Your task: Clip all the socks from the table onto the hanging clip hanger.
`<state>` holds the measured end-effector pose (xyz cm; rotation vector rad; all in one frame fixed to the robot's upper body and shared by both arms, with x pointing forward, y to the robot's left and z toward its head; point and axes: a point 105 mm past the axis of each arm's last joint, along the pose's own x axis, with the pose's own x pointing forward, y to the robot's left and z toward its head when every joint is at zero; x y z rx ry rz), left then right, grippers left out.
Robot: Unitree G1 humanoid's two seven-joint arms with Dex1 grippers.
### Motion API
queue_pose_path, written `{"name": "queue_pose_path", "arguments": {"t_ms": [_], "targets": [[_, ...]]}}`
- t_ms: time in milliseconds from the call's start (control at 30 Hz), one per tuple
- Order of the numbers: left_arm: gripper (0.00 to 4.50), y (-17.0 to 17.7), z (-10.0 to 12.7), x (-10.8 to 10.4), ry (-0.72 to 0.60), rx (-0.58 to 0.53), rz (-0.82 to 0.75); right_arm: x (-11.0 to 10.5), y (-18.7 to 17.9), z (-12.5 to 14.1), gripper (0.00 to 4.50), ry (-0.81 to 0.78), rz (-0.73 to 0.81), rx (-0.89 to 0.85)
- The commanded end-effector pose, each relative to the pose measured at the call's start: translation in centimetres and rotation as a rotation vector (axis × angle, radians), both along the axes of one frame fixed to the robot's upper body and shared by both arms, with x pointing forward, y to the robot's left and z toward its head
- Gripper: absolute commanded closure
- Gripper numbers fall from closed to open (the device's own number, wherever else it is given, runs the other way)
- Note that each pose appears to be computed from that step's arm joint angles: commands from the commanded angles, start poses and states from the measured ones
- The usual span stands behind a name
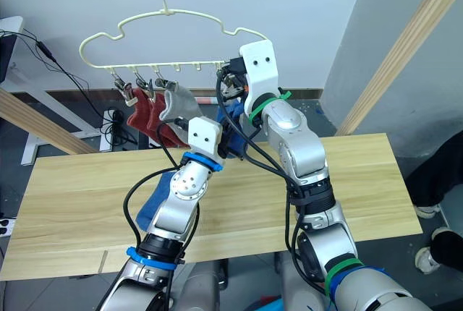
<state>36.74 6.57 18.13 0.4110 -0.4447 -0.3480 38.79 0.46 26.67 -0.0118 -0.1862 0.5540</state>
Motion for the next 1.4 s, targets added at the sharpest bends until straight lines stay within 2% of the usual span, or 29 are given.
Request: {"name": "queue_pose_path", "arguments": {"t_ms": [33, 267, 467, 533, 767, 967, 1100, 1233, 1400], "targets": [[4.47, -0.6, 2.2, -0.6, -0.073, -0.042, -0.031, -0.7, 0.4, 1.0, 4.5, -0.03, 0.031, 0.028], [4.47, -0.9, 2.8, -0.7, -0.085, -0.056, -0.048, -0.8, 0.4, 1.0, 4.5, -0.027, 0.032, 0.035], [4.5, -1.0, 2.8, -0.7, -0.081, -0.051, -0.053, -0.9, 0.3, 1.1, 2.36, -0.015, 0.039, 0.066], [4.5, -1.1, 2.6, -0.7, -0.069, -0.051, -0.06, -0.9, 0.3, 1.1, 2.36, -0.012, 0.036, 0.065], [2.52, -1.1, 1.7, -1.0, -0.024, -0.036, -0.078, -1.4, -0.5, 1.3, 2.32, -0.046, 0.022, 0.03], [2.52, -1.3, 1.1, -2.8, 0.038, -0.014, -0.212, -3.1, -2.6, 1.0, 2.32, -0.1, 0.028, -0.034], [2.52, -0.3, 1.0, -5.0, 0.11, 0.032, -0.354, -4.5, -4.3, 0.8, 2.32, -0.137, 0.031, -0.052], [2.52, 1.2, 2.2, -5.9, 0.194, -0.017, -0.427, -4.4, -5.4, 0.4, 2.32, -0.128, -0.033, -0.058], [2.52, 3.1, 4.4, -6.7, 0.266, 0.017, -0.523, -2.9, -5.6, 0.2, 2.32, -0.106, -0.108, -0.063]]}}
